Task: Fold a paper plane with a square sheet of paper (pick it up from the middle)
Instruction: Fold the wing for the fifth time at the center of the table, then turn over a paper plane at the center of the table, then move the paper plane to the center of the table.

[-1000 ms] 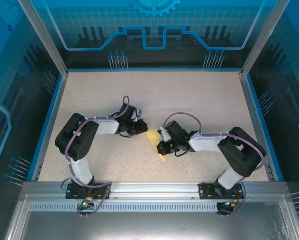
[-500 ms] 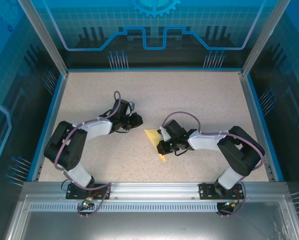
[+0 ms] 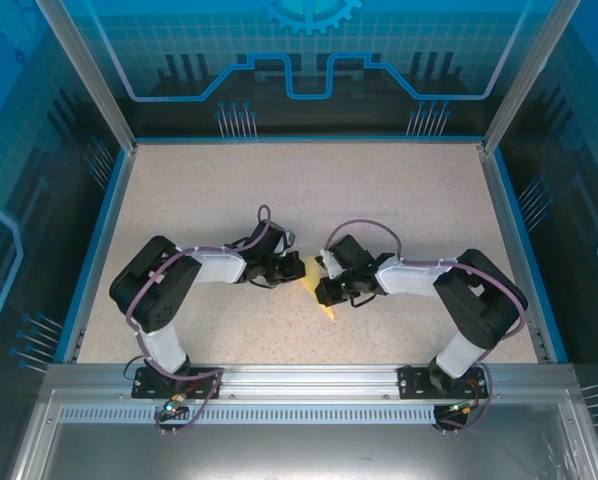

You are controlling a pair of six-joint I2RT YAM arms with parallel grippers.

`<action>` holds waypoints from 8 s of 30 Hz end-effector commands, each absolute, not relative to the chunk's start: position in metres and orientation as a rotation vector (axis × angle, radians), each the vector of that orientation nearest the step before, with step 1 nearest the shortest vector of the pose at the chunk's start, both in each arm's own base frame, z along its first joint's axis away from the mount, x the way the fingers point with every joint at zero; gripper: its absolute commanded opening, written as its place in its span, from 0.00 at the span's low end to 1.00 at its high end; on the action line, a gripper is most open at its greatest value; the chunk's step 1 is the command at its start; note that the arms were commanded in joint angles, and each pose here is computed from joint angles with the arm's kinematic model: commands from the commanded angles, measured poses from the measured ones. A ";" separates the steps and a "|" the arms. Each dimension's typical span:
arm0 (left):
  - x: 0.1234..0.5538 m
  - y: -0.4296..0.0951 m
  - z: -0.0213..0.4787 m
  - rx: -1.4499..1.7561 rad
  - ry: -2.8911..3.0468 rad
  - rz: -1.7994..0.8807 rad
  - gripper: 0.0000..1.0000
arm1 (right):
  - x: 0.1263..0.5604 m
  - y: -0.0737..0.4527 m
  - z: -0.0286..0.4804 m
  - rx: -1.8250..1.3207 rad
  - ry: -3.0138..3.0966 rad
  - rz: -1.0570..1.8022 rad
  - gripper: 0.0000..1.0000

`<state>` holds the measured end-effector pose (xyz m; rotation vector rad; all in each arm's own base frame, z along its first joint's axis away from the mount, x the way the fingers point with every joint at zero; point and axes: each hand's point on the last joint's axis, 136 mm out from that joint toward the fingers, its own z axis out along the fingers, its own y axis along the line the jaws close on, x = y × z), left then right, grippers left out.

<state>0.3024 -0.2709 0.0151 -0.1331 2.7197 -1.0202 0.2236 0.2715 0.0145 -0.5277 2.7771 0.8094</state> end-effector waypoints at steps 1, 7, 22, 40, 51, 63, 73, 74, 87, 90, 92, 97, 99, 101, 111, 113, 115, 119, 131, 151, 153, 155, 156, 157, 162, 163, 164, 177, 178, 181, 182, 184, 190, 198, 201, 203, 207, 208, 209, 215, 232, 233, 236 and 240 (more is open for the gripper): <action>0.301 -0.274 0.009 -0.139 2.734 -1.033 0.04 | 0.226 0.268 0.023 -0.548 2.754 0.804 0.00; 0.299 -0.266 -0.003 -0.165 2.781 -0.954 0.02 | 0.242 0.284 0.037 -0.561 2.695 0.829 0.01; 0.290 -0.240 -0.033 -0.309 2.903 -0.707 0.00 | 0.208 0.270 -0.005 -0.569 2.828 0.815 0.00; 0.291 -0.233 -0.035 -0.369 2.908 -0.644 0.00 | 0.117 0.210 -0.021 -0.511 2.963 0.746 0.00; 0.317 -0.279 0.055 -0.167 2.782 -0.818 0.31 | 0.215 0.206 0.061 -0.166 2.638 0.698 0.24; 0.291 -0.269 0.066 -0.335 2.920 -0.270 0.69 | 0.259 0.147 0.065 0.206 2.590 0.447 0.84; 0.291 -0.283 0.039 -0.375 3.000 -0.095 0.64 | 0.249 0.133 0.056 0.261 2.608 0.488 0.88; 0.291 -0.283 0.038 -0.380 3.003 -0.085 0.63 | 0.249 0.132 0.056 0.265 2.607 0.486 0.88; 0.279 -0.270 0.047 -0.482 3.001 -0.053 0.48 | 0.248 0.130 0.056 0.292 2.613 0.493 0.88; 0.279 -0.270 0.046 -0.494 2.997 -0.069 0.40 | 0.248 0.131 0.055 0.291 2.622 0.495 0.88; 0.279 -0.271 0.046 -0.497 2.992 -0.080 0.37 | 0.248 0.132 0.055 0.291 2.627 0.495 0.87; 0.281 -0.275 0.046 -0.482 2.984 -0.121 0.09 | 0.248 0.134 0.056 0.295 2.630 0.508 0.87; 0.286 -0.283 0.054 -0.443 2.962 -0.197 0.02 | 0.249 0.137 0.059 0.279 2.627 0.531 0.87; 0.293 -0.293 0.070 -0.377 2.919 -0.304 0.00 | 0.250 0.139 0.064 0.261 2.618 0.554 0.87; 0.305 -0.333 0.135 -0.097 2.636 -0.888 0.00 | 0.259 0.147 0.097 0.219 2.528 0.689 0.86; 0.304 -0.334 0.126 -0.106 2.632 -0.958 0.00 | 0.261 0.151 0.102 0.208 2.512 0.719 0.86; 0.304 -0.333 0.116 -0.133 2.618 -1.046 0.00 | 0.261 0.153 0.105 0.201 2.503 0.736 0.85; 0.304 -0.326 0.099 -0.198 2.607 -1.110 0.00 | 0.261 0.157 0.106 0.184 2.501 0.753 0.85; 0.286 -0.284 0.036 -0.349 2.719 -0.965 0.00 | 0.251 0.207 0.096 -0.044 2.579 0.704 0.68; 0.281 -0.280 0.031 -0.355 2.739 -0.953 0.00 | 0.250 0.256 0.056 -0.233 2.737 0.397 0.47; 0.282 -0.281 0.033 -0.356 2.733 -0.963 0.00 | 0.248 0.254 0.052 -0.223 2.751 0.389 0.48; 0.282 -0.282 0.034 -0.355 2.732 -0.968 0.00 | 0.245 0.255 0.051 -0.229 2.759 0.409 0.50; 0.283 -0.283 0.035 -0.352 2.730 -0.972 0.00 | 0.242 0.256 0.050 -0.238 2.765 0.423 0.51; 0.283 -0.283 0.036 -0.351 2.728 -0.975 0.00 | 0.241 0.258 0.051 -0.238 2.768 0.441 0.52; 0.284 -0.287 0.040 -0.344 2.718 -1.003 0.00 | 0.225 0.261 0.043 -0.257 2.813 0.513 0.52; 0.284 -0.288 0.041 -0.341 2.716 -1.009 0.00 | 0.224 0.261 0.042 -0.255 2.820 0.514 0.52; 0.285 -0.288 0.042 -0.342 2.714 -1.014 0.00 | 0.223 0.260 0.041 -0.251 2.827 0.509 0.51; 0.282 -0.298 0.054 -0.314 2.687 -1.116 0.01 | 0.210 0.270 0.038 -0.227 2.864 0.608 0.50; 0.282 -0.299 0.056 -0.308 2.685 -1.130 0.01 | 0.211 0.270 0.037 -0.228 2.864 0.598 0.50; 0.281 -0.301 0.059 -0.297 2.682 -1.153 0.02 | 0.212 0.270 0.035 -0.230 2.864 0.582 0.51; 0.281 -0.301 0.059 -0.296 2.682 -1.150 0.02 | 0.213 0.270 0.035 -0.231 2.863 0.577 0.51; 0.280 -0.301 0.059 -0.291 2.683 -1.150 0.02 | 0.214 0.268 0.034 -0.226 2.863 0.564 0.52; 0.280 -0.302 0.057 -0.293 2.690 -1.154 0.03 | 0.214 0.268 0.032 -0.246 2.868 0.544 0.56; 0.280 -0.301 0.054 -0.296 2.702 -1.137 0.03 | 0.212 0.275 0.037 -0.280 2.837 0.618 0.65; 0.280 -0.300 0.052 -0.300 2.711 -1.122 0.03 | 0.212 0.272 0.035 -0.266 2.844 0.594 0.58; 0.280 -0.299 0.051 -0.303 2.714 -1.114 0.03 | 0.212 0.270 0.035 -0.255 2.845 0.579 0.53; 0.279 -0.298 0.049 -0.299 2.718 -1.104 0.02 | 0.213 0.268 0.035 -0.255 2.841 0.562 0.49; 0.279 -0.298 0.048 -0.302 2.721 -1.101 0.02 | 0.213 0.267 0.034 -0.255 2.841 0.556 0.48; 0.279 -0.297 0.048 -0.300 2.722 -1.098 0.02 | 0.213 0.266 0.033 -0.252 2.843 0.548 0.47; 0.279 -0.295 0.046 -0.298 2.727 -1.078 0.02 | 0.213 0.261 0.033 -0.239 2.845 0.526 0.41; 0.279 -0.294 0.040 -0.270 2.738 -1.047 0.01 | 0.213 0.265 0.041 -0.234 2.819 0.606 0.59; 0.280 -0.294 0.041 -0.270 2.736 -1.048 0.01 | 0.214 0.265 0.040 -0.232 2.820 0.605 0.59; 0.279 -0.294 0.041 -0.261 2.737 -1.043 0.01 | 0.213 0.264 0.041 -0.226 2.821 0.613 0.59; 0.279 -0.293 0.040 -0.257 2.739 -1.037 0.01 | 0.214 0.265 0.042 -0.215 2.814 0.636 0.60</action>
